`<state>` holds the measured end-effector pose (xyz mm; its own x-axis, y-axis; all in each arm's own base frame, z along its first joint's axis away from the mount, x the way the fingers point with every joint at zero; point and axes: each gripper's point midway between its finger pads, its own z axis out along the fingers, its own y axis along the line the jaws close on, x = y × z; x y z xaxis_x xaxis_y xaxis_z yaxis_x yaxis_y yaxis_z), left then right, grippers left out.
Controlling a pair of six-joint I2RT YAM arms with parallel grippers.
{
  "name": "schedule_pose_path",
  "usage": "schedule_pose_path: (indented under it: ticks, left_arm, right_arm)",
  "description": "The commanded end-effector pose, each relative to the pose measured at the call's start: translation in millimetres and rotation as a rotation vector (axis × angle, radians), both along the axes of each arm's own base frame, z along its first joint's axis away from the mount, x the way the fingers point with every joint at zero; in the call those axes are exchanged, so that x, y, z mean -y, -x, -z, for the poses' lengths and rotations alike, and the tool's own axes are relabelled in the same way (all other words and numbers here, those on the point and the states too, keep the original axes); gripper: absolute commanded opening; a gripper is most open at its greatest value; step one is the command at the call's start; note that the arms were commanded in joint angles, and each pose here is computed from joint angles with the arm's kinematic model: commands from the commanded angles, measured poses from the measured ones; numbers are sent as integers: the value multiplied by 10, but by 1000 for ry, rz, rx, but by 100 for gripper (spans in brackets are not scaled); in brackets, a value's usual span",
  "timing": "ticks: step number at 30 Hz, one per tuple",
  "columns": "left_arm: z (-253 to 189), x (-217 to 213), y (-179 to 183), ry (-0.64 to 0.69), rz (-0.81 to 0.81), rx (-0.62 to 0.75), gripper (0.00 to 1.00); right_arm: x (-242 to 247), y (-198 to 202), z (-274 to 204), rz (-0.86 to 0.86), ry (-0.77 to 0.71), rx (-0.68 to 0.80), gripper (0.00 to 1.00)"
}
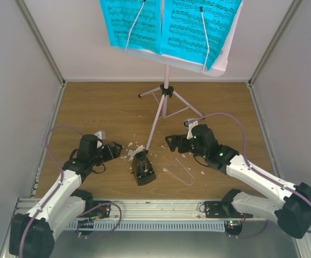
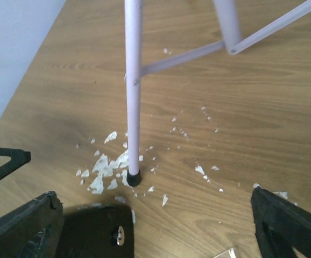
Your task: Pack up the instrument practice props
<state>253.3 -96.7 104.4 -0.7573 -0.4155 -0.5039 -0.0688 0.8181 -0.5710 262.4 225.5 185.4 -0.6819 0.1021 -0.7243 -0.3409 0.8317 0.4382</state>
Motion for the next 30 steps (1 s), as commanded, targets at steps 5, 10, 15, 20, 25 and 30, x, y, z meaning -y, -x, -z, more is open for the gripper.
schedule_pose_path:
  ticks: [5,10,15,20,25,30]
  left_arm:
    - [407,202,405,-26,30,-196,71]
    - [466,346,552,11,64,-256,64]
    - [548,413,665,6,70,-310,60]
    - [677,411,794,-4,73,-355,59]
    - [718,460,786,13,82,-347,59]
    - [731,523,735,15,110,-325,57]
  right_arm:
    - [-304,184,298,-159,-45,-117,79]
    - [-411,319,479,-213,-28,-174,64]
    - [-571,437,580,-270,-35,-219,53]
    - [-710,574,680,-322,-33,-260,49]
    - [-863,792,870,-377,-17,-316,47]
    - [-971,941,1023,-405,28,-339,45]
